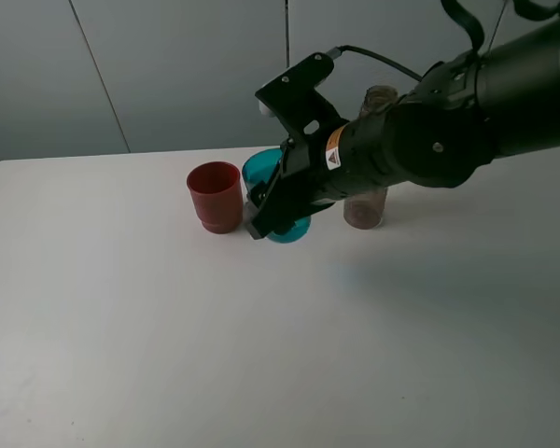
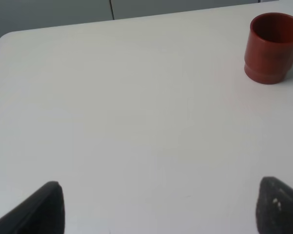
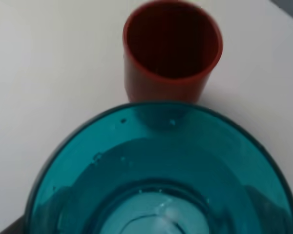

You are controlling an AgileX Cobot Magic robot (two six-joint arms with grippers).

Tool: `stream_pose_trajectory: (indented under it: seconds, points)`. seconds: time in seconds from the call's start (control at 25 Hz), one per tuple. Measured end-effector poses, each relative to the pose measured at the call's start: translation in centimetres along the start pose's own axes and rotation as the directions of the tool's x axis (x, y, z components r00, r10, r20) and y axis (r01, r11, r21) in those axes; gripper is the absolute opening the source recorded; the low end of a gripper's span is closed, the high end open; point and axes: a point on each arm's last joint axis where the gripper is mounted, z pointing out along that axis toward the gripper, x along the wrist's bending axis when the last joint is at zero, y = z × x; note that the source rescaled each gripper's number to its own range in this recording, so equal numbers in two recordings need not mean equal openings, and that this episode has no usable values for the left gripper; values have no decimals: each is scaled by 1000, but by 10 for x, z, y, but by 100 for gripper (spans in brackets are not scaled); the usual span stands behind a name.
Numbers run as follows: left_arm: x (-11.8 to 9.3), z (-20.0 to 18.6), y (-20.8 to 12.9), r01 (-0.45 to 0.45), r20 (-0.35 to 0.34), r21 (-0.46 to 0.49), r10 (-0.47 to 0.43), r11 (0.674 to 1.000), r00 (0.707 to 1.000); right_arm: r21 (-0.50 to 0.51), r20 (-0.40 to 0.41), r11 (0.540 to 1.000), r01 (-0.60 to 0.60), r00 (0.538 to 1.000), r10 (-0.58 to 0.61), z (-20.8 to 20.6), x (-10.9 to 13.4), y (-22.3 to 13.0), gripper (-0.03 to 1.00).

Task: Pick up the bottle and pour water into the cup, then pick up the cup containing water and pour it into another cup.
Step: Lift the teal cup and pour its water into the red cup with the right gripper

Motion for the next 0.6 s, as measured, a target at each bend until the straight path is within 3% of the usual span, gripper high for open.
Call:
stream_pose_trajectory:
  seconds: [0.16, 0.6]
  points:
    - [0, 0, 0, 0, 0, 0, 0, 1000, 1000, -5, 17, 1000, 9, 1000, -9, -3, -3, 30, 11]
    - [0, 0, 0, 0, 0, 0, 0, 1000, 1000, 134, 103, 984, 121, 985, -135, 30, -16, 72, 11]
